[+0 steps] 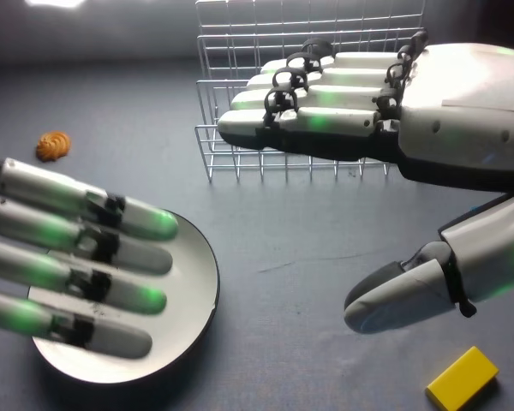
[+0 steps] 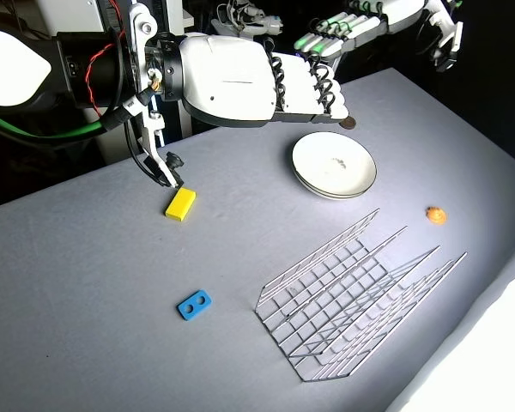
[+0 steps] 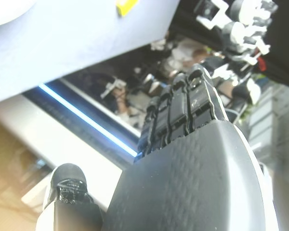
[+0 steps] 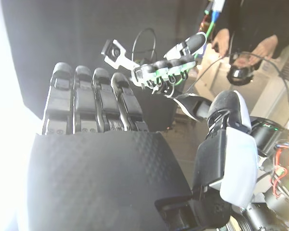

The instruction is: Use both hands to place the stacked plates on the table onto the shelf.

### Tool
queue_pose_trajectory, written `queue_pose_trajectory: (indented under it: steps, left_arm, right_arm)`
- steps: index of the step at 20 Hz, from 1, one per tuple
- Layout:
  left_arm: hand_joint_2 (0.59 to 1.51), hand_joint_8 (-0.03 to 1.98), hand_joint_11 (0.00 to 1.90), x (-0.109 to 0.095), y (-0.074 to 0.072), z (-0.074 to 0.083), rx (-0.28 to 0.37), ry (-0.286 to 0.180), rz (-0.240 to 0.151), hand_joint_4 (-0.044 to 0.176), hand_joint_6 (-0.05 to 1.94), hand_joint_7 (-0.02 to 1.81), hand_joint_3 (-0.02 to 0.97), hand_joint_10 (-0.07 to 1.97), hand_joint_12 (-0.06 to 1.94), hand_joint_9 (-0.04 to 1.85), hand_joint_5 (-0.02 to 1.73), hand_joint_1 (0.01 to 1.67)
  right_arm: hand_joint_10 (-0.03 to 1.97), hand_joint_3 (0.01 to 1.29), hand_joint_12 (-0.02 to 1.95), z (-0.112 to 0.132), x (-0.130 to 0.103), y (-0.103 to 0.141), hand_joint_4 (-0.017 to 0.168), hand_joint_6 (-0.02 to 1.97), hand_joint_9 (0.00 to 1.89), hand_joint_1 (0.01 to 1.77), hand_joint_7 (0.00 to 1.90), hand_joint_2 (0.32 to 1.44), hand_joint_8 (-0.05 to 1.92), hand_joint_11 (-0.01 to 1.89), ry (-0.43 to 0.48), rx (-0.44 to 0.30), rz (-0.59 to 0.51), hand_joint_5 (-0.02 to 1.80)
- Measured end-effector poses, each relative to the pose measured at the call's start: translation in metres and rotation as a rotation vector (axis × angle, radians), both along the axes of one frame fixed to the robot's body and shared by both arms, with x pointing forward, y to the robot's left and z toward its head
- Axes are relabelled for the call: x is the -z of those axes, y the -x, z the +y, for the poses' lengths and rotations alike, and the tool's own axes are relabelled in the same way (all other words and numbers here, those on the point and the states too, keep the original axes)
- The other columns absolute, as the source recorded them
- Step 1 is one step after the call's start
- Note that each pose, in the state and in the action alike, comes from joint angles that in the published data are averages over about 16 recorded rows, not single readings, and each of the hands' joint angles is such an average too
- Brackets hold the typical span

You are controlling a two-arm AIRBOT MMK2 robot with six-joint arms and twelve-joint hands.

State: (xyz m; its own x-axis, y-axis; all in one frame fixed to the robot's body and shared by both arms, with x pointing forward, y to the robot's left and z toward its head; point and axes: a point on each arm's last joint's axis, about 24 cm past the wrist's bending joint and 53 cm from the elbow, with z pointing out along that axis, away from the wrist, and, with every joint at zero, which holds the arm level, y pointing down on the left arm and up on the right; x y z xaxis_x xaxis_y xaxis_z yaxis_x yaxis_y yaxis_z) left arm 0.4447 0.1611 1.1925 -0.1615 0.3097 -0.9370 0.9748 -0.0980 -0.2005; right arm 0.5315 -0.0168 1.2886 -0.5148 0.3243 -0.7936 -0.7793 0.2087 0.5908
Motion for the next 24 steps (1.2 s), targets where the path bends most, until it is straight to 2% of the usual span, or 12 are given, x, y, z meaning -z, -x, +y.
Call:
queue_pose_trajectory:
  steps: [6, 11, 19, 24]
  left_arm:
    - [1.046, -0.02, 0.02, 0.024, 0.000, -0.002, -0.024, -0.081, 0.032, -0.001, -0.01, 0.02, 0.025, 0.01, -0.01, 0.02, 0.02, 0.02]
    - [1.051, -0.01, 0.02, 0.050, -0.010, 0.005, -0.067, -0.164, 0.047, -0.002, -0.01, 0.02, 0.025, 0.01, -0.01, 0.02, 0.02, 0.02]
    - [1.066, -0.01, 0.02, 0.098, -0.035, 0.036, -0.154, -0.324, 0.054, -0.001, -0.01, 0.02, 0.026, 0.01, -0.01, 0.02, 0.02, 0.02]
    - [1.074, -0.01, 0.02, 0.122, -0.052, 0.057, -0.204, -0.407, 0.055, -0.001, -0.01, 0.02, 0.025, 0.01, -0.01, 0.02, 0.02, 0.02]
  right_arm:
    - [0.00, 0.03, -0.01, 0.001, -0.001, 0.001, -0.004, 0.03, 0.02, 0.21, 0.02, 0.97, 0.01, 0.02, -0.004, -0.003, 0.000, 0.02]
    - [0.00, 0.03, -0.01, 0.001, -0.002, 0.002, -0.005, 0.03, 0.02, 0.22, 0.02, 0.98, 0.01, 0.02, -0.008, -0.006, -0.003, 0.02]
    - [0.01, 0.03, -0.01, 0.001, -0.004, 0.004, -0.006, 0.03, 0.02, 0.26, 0.02, 1.00, 0.01, 0.02, -0.013, -0.014, -0.012, 0.02]
    - [0.01, 0.03, -0.01, 0.002, -0.004, 0.004, -0.007, 0.03, 0.02, 0.36, 0.02, 1.01, 0.01, 0.02, -0.014, -0.016, -0.017, 0.02]
